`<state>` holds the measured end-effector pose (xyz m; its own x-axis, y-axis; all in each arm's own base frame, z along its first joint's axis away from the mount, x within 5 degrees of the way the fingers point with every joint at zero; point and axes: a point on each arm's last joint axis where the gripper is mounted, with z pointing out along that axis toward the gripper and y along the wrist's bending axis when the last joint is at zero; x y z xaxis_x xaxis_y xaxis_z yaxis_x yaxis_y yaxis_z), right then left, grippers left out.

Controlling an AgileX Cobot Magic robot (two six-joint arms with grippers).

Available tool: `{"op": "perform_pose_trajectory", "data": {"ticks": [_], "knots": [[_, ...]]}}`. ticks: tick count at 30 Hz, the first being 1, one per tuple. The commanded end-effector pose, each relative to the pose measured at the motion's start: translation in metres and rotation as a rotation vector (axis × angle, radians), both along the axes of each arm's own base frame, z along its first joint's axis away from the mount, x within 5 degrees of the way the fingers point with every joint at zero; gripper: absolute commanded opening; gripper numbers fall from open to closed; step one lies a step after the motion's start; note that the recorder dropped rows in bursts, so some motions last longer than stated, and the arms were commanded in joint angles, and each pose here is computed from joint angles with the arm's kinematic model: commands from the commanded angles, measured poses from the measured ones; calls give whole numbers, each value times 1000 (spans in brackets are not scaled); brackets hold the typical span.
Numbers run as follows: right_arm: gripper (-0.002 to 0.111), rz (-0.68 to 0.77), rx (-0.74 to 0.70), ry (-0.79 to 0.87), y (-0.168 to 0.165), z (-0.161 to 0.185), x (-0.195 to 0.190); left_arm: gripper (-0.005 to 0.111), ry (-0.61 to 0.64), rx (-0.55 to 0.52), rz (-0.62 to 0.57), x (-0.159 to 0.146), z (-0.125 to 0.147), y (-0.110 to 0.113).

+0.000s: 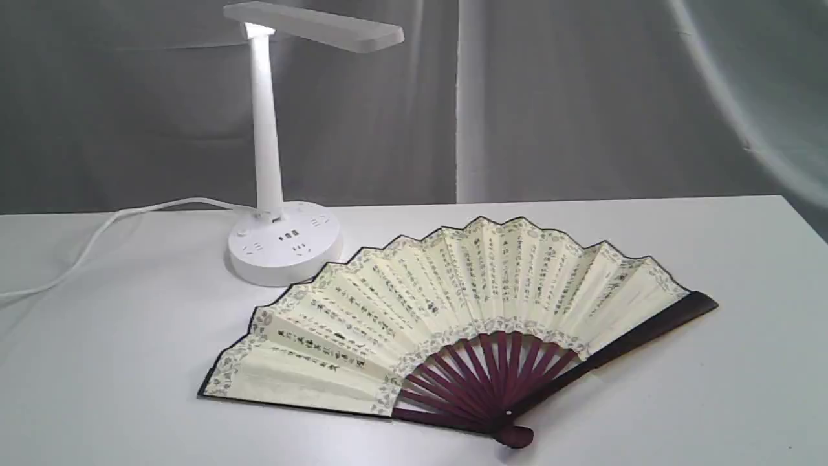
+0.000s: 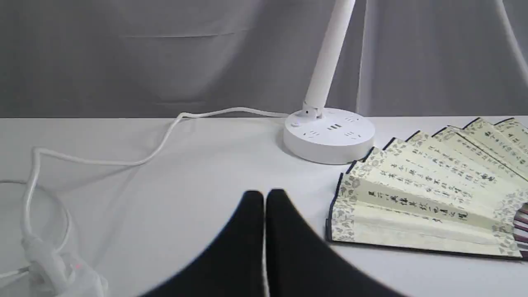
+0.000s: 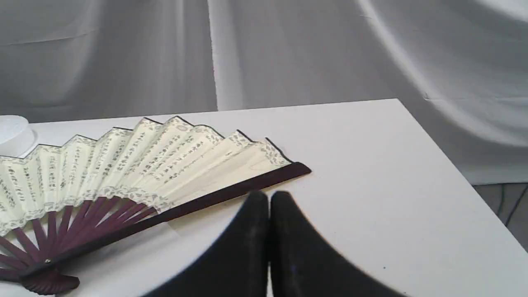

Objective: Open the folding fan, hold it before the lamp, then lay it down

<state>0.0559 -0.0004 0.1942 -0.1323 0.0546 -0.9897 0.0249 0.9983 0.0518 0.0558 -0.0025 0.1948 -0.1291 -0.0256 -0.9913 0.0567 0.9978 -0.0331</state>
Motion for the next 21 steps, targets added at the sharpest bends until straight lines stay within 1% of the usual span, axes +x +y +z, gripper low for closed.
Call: {"op": "perform_pose_trajectory", "data": {"ticks": [1,8,12,21], "knots": [[0,5,2,2,0,-1,0,0,6,-7,-4,0,-2,0],[0,-3,-98,10,-2,-2,0,0,6,-7,-4,0,-2,0],[0,-5,-121,11,-2,-2,0,0,6,-7,-4,0,-2,0],[0,-5,-116,11,-2,-2,0,0,6,-7,-4,0,-2,0]]}}
